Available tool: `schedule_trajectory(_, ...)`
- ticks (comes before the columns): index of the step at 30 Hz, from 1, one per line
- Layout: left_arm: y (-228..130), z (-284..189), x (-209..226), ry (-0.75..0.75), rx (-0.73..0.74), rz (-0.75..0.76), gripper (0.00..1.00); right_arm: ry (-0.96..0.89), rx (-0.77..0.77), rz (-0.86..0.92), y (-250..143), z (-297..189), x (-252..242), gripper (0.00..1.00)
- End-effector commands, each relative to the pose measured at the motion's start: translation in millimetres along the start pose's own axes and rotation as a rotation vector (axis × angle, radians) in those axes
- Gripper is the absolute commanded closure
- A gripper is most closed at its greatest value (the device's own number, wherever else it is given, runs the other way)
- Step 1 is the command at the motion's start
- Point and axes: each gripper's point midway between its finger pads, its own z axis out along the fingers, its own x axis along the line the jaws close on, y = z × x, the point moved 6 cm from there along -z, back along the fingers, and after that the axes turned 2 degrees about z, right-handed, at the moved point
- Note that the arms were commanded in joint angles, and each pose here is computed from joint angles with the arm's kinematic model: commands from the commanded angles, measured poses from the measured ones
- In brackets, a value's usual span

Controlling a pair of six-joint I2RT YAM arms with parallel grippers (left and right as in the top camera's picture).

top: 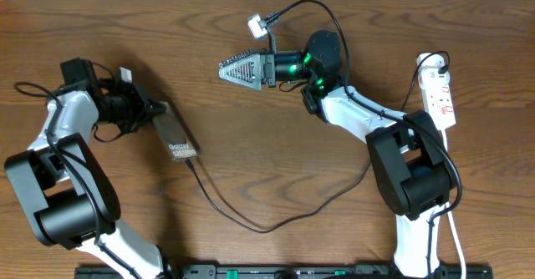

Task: Plug charger to phone and switch on socket
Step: 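Lower the phone with the left gripper toward the table left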

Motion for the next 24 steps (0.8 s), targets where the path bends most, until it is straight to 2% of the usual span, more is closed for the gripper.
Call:
schedule_trajectory(1,-4.0,3.6,2.3,-0.003,0.013,0.007,0.93,-0.001,-0.006,-0.029,5.1,-3.8,0.1,0.01)
schedule_trajectory(24,-21.2,18.5,20.6,0.016,0.047,-0.025,0.93,0.0,-0.003,-0.029,4.8,-3.8,0.2,0.01)
